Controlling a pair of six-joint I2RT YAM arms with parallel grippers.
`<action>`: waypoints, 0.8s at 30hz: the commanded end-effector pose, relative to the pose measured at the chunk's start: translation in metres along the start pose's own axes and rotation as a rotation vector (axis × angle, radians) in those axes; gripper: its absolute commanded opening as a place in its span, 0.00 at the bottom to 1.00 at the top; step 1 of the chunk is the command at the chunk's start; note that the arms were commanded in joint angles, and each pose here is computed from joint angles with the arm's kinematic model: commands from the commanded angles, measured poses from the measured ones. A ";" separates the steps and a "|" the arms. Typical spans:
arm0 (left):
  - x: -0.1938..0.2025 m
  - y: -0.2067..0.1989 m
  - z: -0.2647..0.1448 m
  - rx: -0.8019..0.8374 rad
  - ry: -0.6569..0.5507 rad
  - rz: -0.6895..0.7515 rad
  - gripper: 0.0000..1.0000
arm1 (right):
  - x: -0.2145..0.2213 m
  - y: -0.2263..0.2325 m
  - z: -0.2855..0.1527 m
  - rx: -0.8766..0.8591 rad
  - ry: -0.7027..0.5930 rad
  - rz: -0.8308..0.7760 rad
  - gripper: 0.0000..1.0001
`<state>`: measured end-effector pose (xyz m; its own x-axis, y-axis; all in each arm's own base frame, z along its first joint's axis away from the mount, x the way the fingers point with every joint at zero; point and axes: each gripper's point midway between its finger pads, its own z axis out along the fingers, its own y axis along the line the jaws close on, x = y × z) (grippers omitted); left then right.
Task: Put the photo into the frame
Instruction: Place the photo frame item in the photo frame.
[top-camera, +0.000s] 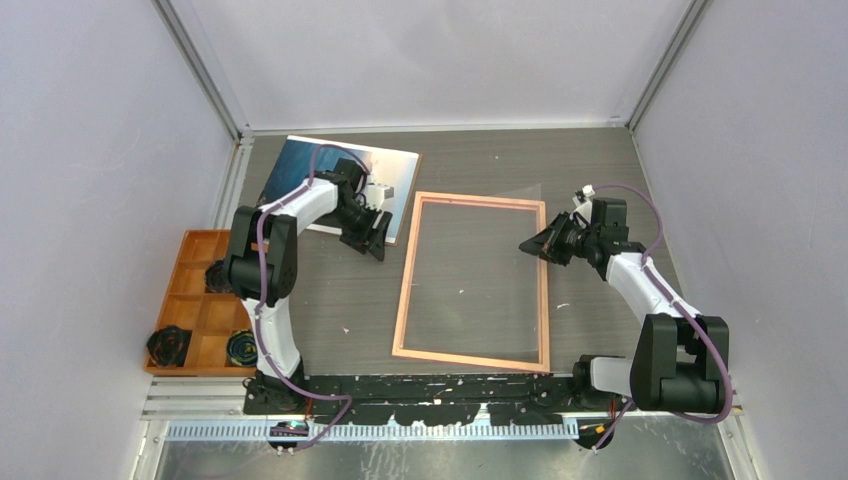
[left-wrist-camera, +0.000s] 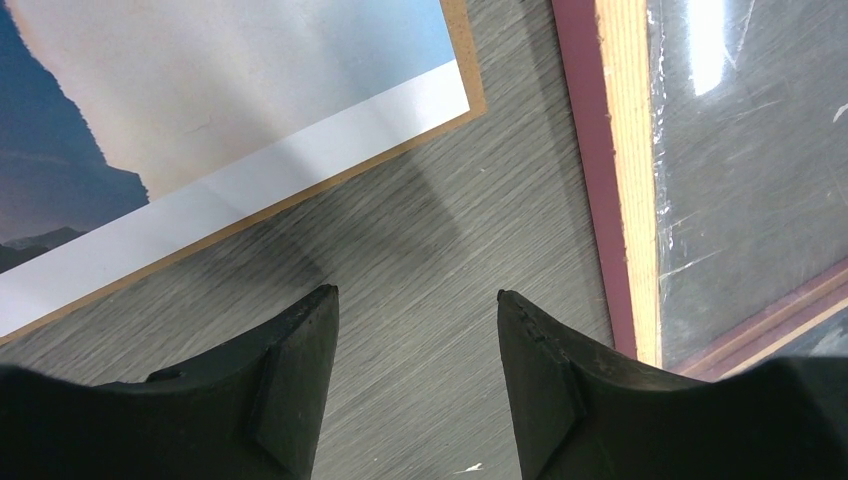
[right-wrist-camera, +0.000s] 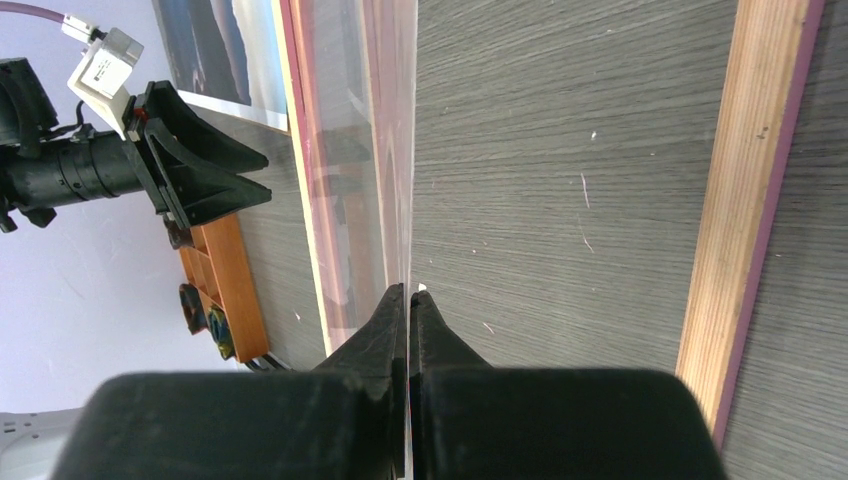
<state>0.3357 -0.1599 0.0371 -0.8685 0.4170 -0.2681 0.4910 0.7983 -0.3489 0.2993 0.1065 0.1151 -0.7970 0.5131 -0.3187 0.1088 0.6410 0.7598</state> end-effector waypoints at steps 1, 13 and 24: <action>-0.006 -0.003 -0.006 -0.006 -0.023 0.027 0.61 | -0.014 0.008 -0.001 -0.013 -0.029 -0.041 0.01; -0.007 -0.009 0.015 -0.017 0.017 0.070 0.62 | -0.020 0.027 -0.006 -0.098 -0.057 -0.086 0.01; -0.008 -0.021 0.045 -0.049 0.074 0.141 0.63 | -0.022 0.039 -0.006 -0.161 -0.056 -0.087 0.01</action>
<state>0.3362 -0.1945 0.0293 -0.8138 0.5151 -0.2690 0.5787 0.7602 -0.2952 0.3062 0.1128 0.1263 -0.7950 0.4996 -0.3440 0.0418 0.6109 0.7906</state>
